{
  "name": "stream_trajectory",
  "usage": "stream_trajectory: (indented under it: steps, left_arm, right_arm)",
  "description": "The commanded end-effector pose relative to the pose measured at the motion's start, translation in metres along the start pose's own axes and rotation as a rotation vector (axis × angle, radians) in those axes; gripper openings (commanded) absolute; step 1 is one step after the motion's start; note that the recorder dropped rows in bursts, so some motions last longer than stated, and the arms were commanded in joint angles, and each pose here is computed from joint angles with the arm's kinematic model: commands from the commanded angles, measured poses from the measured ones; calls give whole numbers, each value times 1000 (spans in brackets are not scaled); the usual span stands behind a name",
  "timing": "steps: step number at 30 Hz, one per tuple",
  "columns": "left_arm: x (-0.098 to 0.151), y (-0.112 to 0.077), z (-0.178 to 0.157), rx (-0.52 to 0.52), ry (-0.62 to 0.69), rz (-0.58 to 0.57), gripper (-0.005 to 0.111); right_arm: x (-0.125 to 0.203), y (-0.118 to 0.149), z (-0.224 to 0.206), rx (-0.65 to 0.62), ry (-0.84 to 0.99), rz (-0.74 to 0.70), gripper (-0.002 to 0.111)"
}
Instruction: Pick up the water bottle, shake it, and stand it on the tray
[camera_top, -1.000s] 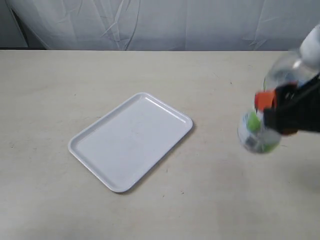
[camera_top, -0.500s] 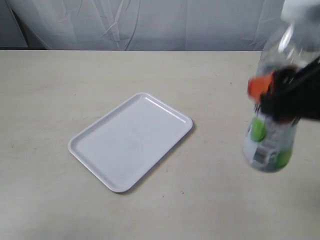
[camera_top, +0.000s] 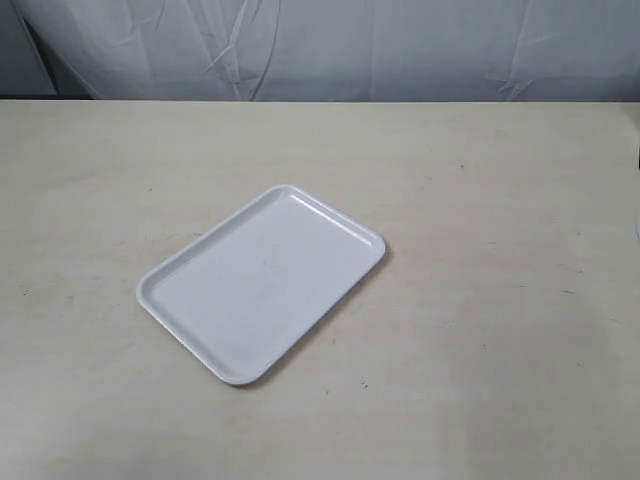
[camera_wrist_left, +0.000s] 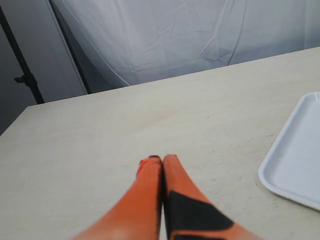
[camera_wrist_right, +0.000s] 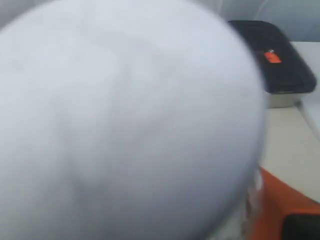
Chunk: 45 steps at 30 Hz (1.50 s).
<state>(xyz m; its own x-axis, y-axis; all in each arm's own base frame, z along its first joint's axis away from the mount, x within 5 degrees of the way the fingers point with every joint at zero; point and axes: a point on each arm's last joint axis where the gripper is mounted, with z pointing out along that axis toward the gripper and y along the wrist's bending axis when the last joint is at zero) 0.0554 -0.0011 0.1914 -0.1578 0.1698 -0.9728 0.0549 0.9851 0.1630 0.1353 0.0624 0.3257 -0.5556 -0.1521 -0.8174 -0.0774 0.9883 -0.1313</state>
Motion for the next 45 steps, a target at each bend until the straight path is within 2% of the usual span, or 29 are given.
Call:
stream_trajectory:
  steps: [1, 2, 4, 5, 6, 7, 8, 10, 11, 12, 13, 14, 15, 16, 17, 21, 24, 28, 35, 45]
  left_arm:
    - [0, 0, 0, -1, -14, -4, 0]
    - [0, 0, 0, -1, -14, -4, 0]
    - [0, 0, 0, -1, -14, -4, 0]
    - [0, 0, 0, -1, -14, -4, 0]
    - [0, 0, 0, -1, -14, -4, 0]
    - [0, 0, 0, -1, -14, -4, 0]
    - [0, 0, 0, -1, -14, -4, 0]
    - [0, 0, 0, -1, -14, -4, 0]
    - [0, 0, 0, -1, -14, -4, 0]
    - [0, 0, 0, -1, -14, -4, 0]
    - [0, 0, 0, -1, -14, -4, 0]
    - [0, 0, 0, -1, -14, -4, 0]
    - [0, 0, 0, 0, -14, -6, 0]
    - [0, 0, 0, 0, -14, -6, 0]
    - [0, 0, 0, 0, -14, -6, 0]
    - [0, 0, 0, 0, -14, -6, 0]
    - [0, 0, 0, 0, -14, -6, 0]
    - [0, 0, 0, 0, -14, -6, 0]
    - [0, 0, 0, 0, -14, -6, 0]
    - [0, 0, 0, 0, -14, -6, 0]
  right_arm:
    - [-11, 48, -35, -645, -288, -274, -1]
    - [-15, 48, -36, -647, -326, -289, -1]
    - [-23, 36, -29, -525, -355, -242, -1]
    - [-25, 31, -24, -468, -322, -153, -1]
    - [-25, 26, -20, -438, -273, 15, -1]
    - [-25, 26, -19, -444, -245, 108, -1]
    - [-24, 31, -21, -490, -243, 99, -1]
    - [-22, 40, -26, -557, -294, -92, -1]
    - [-23, 39, -27, -546, -302, -133, -1]
    - [-26, 25, -18, -390, -261, -33, -1]
    - [-26, 21, -13, -330, -234, 63, -1]
    - [-27, 26, -9, -350, -214, 119, -1]
    - [-29, 37, -11, -449, -250, 69, -1]
    - [-35, 61, -17, -634, -398, -74, -1]
    - [-38, 70, -16, -694, -449, -84, -1]
    - [-34, 119, 44, -767, -376, -129, -1]
    - [-28, 156, 70, -920, -506, -208, -1]
    - [-17, 182, 114, -891, -468, -228, -1]
    - [1, 210, 149, -934, -537, -317, -1]
    - [30, 220, 183, -898, -401, -285, -1]
